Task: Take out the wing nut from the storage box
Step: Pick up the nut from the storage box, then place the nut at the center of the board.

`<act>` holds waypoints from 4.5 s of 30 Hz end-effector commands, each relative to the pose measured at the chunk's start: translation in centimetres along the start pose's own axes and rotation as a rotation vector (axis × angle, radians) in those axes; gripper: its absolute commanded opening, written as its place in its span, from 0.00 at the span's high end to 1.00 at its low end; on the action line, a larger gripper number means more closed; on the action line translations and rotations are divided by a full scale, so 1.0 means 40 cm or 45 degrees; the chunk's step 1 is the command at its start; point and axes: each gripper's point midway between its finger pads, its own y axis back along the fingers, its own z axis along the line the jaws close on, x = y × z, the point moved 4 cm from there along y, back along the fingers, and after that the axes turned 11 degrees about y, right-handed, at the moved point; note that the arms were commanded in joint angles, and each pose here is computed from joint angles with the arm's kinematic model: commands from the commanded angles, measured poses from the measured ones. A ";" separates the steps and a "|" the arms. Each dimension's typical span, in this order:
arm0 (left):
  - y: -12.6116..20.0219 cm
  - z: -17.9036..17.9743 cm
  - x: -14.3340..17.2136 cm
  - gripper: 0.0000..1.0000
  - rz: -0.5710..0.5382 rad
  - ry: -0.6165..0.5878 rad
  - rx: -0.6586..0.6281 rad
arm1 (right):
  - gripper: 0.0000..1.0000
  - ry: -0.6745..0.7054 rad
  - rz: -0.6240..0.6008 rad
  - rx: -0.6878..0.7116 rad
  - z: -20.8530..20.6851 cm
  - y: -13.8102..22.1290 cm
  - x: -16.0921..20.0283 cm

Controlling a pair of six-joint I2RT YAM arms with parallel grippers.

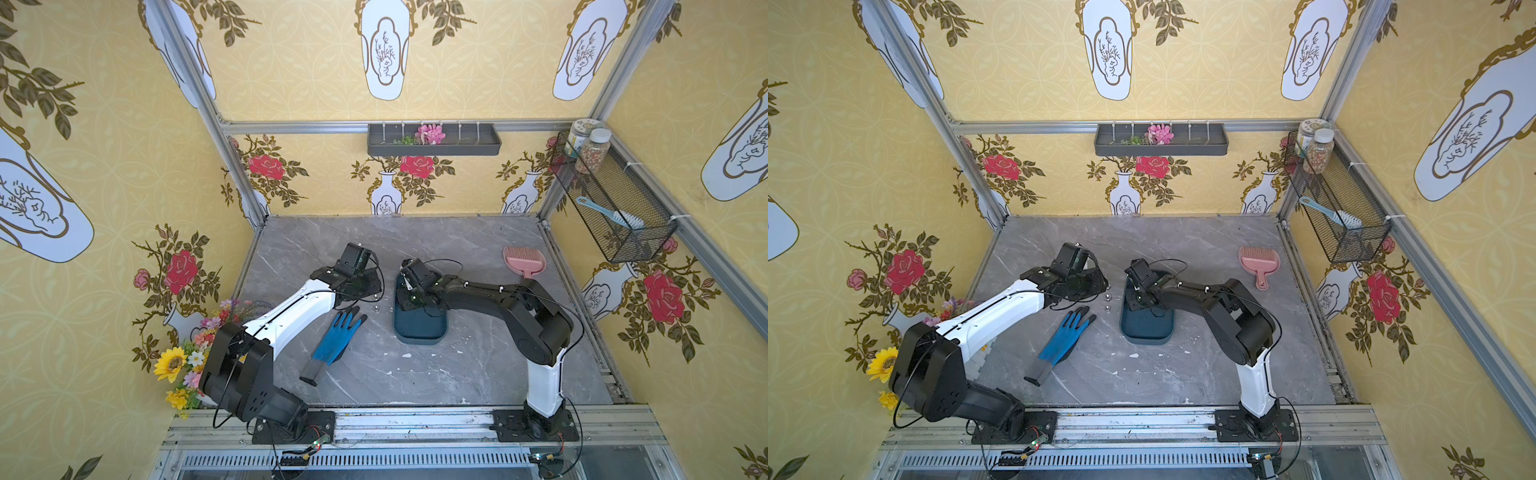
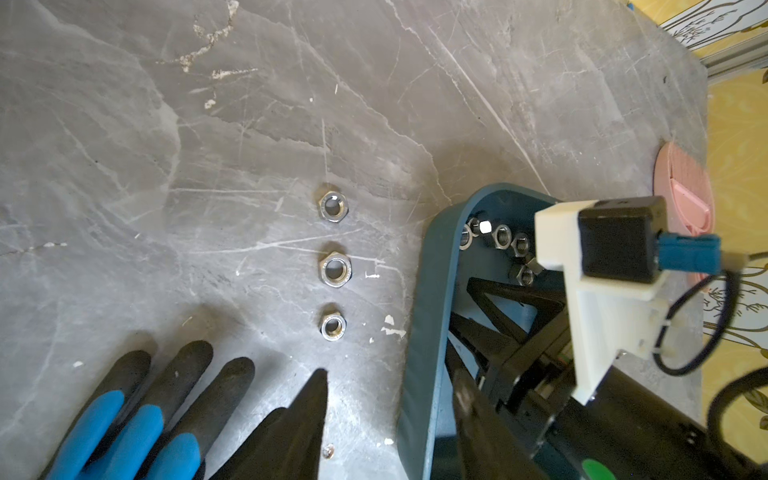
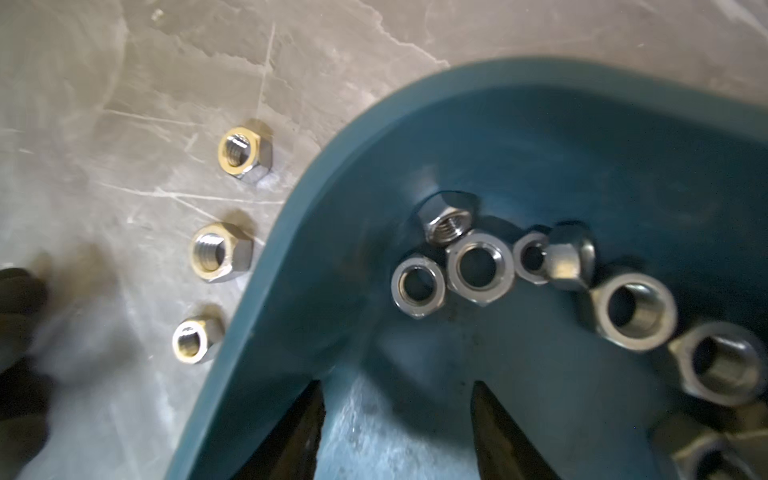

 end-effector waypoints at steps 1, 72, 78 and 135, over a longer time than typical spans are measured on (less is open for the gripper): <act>-0.008 -0.001 0.002 0.49 0.010 -0.007 0.015 | 0.40 -0.037 -0.050 0.108 -0.014 -0.014 -0.014; -0.056 0.008 0.032 0.49 0.099 0.011 0.019 | 0.77 -0.208 0.021 0.098 -0.058 -0.007 0.002; -0.054 0.007 0.032 0.49 0.098 0.011 0.023 | 0.78 -0.187 -0.033 0.023 -0.040 0.047 -0.024; -0.054 0.004 0.045 0.48 0.131 0.020 0.057 | 0.75 -0.738 -0.012 0.356 -0.456 0.162 0.211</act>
